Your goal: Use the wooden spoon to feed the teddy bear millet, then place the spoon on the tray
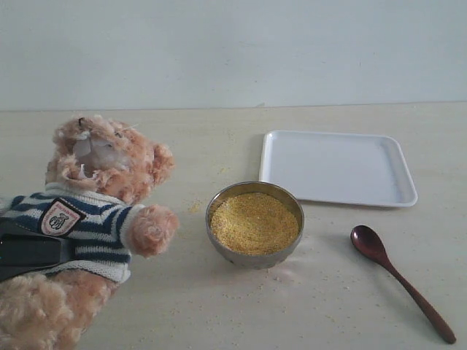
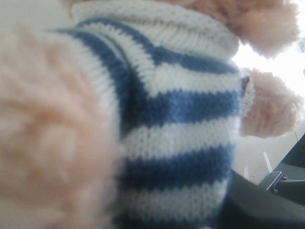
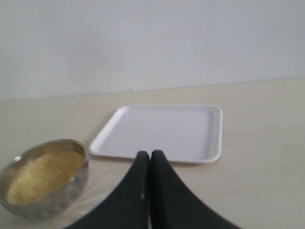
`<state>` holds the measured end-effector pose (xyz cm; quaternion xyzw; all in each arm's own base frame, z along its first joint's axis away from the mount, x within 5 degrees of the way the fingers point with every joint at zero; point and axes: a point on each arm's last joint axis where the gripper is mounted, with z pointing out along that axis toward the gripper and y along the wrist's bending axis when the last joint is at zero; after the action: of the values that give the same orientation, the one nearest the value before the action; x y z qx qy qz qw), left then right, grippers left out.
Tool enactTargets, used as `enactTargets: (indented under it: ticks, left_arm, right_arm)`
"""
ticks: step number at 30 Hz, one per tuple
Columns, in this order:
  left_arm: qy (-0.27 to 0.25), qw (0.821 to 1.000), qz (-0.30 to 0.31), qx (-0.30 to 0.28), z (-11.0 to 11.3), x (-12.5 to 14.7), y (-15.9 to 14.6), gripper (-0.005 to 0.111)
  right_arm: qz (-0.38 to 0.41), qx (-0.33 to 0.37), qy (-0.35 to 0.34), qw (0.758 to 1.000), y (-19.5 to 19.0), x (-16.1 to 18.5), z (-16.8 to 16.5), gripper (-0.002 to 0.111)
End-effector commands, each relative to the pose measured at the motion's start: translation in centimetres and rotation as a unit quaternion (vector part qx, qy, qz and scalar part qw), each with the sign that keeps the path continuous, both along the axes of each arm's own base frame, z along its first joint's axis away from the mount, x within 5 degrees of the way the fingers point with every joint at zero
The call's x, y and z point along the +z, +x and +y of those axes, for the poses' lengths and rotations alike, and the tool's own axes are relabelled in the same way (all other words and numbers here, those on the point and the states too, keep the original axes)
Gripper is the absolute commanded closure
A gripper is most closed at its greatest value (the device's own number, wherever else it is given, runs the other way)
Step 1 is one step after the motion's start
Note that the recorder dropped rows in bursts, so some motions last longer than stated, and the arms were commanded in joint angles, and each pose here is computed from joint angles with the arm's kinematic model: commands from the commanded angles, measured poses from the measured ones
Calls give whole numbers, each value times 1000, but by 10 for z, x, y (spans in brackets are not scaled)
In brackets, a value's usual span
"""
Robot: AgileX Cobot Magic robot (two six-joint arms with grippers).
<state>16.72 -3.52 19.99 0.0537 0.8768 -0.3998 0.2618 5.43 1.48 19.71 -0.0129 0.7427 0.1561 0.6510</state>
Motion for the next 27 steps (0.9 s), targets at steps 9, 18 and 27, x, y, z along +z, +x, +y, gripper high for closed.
enactTargets:
  ticks: [9, 18, 27]
  left_arm:
    - [-11, 1000, -5, 1, -1, 1, 0, 102]
    - [-11, 1000, -5, -1, -1, 1, 0, 102]
    - [-10, 1000, -5, 0, -1, 1, 0, 102]
  right_arm:
    - [-23, 16, 232, 972, -15, 65, 0, 108]
    - [46, 65, -69, 994, -25, 117, 5, 108]
    - [259, 92, -165, 947, 45, 113, 19, 36]
